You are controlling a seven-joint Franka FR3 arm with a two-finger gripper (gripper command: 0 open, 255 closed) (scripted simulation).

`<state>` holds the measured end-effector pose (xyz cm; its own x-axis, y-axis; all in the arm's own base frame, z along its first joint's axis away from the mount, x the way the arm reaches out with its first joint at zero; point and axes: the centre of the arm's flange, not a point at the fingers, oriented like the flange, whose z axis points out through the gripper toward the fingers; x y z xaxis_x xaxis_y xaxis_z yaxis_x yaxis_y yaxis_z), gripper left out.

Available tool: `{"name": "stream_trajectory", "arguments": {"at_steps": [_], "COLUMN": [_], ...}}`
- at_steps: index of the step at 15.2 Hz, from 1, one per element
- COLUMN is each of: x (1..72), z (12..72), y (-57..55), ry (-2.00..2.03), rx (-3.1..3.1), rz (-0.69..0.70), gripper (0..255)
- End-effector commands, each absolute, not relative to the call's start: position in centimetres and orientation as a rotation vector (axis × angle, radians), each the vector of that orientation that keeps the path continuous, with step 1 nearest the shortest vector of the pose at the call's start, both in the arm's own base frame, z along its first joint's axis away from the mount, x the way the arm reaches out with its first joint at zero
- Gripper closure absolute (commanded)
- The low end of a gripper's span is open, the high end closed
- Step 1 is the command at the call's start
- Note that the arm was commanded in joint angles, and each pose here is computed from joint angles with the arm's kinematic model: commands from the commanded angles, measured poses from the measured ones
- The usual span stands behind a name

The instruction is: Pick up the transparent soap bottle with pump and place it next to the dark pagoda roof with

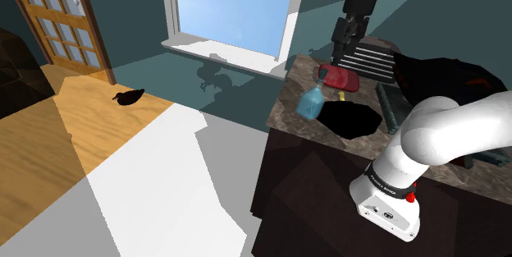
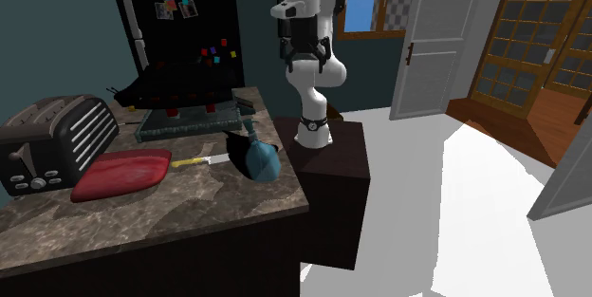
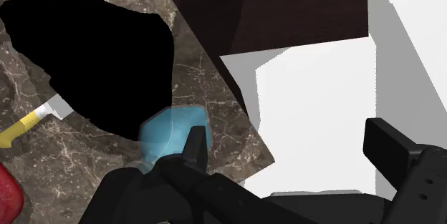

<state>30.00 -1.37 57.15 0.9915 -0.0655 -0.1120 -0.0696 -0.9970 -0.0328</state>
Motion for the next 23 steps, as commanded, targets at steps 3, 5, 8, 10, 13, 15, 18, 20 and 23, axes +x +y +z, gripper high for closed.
{"name": "stream_trajectory", "arguments": {"at_steps": [3, 5, 8, 10, 13, 15, 18, 20, 23], "x": [31.0, 32.0, 33.6, 34.7, 36.4, 37.6, 39.5, 39.5, 39.4], "z": [55.8, 54.4, 52.3, 50.9, 48.7, 47.2, 44.9, 44.2, 42.7], "y": [-3.6, -5.8, -9.0, -11.1, -14.2, -16.2, -19.1, -19.2, -18.9], "ry": [0.081, 0.056, 0.021, -0.003, -0.038, -0.061, -0.096, -0.097, -0.097], "rx": [-3.084, -3.07, -3.049, -3.034, -3.012, -2.996, -2.973, -2.972, -2.972], "rz": [0.163, 0.154, 0.141, 0.132, 0.119, 0.11, 0.097, 0.096, 0.096], "gripper": [0, 0, 0, 0, 0, 0, 0, 0, 0]}}
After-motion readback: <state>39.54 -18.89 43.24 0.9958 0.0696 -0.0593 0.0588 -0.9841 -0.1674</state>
